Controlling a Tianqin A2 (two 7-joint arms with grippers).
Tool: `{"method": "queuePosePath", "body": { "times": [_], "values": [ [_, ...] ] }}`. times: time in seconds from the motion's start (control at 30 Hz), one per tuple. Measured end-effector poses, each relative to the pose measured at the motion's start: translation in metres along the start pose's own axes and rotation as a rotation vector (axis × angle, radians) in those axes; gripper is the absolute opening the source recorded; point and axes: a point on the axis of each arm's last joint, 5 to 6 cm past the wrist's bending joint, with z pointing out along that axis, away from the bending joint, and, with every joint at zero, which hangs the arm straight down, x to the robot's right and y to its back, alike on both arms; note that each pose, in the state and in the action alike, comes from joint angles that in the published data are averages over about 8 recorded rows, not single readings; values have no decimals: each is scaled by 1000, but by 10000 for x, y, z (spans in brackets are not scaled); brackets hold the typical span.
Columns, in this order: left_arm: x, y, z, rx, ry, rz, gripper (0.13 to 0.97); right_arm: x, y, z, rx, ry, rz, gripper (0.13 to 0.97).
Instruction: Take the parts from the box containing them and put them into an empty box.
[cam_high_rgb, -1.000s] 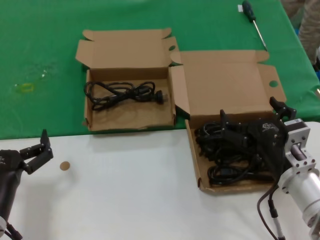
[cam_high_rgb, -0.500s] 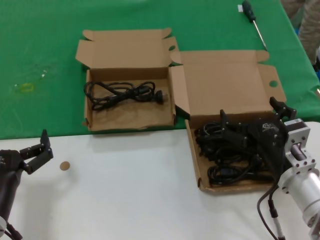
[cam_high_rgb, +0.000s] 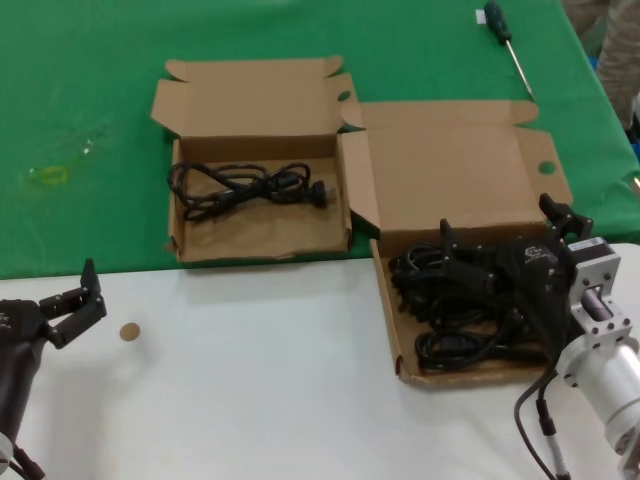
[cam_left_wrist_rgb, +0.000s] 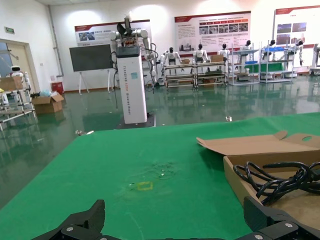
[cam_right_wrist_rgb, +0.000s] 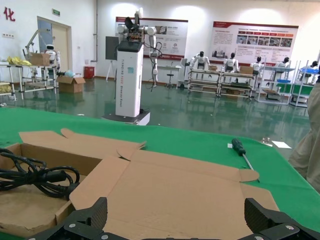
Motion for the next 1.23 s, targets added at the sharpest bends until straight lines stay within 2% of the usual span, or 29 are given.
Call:
{"method": "queuePosePath", "body": {
  "times": [1.23],
  "values": [
    [0, 0, 0, 0, 0, 0, 966, 0, 0, 0, 0, 0, 0, 966]
  ]
}}
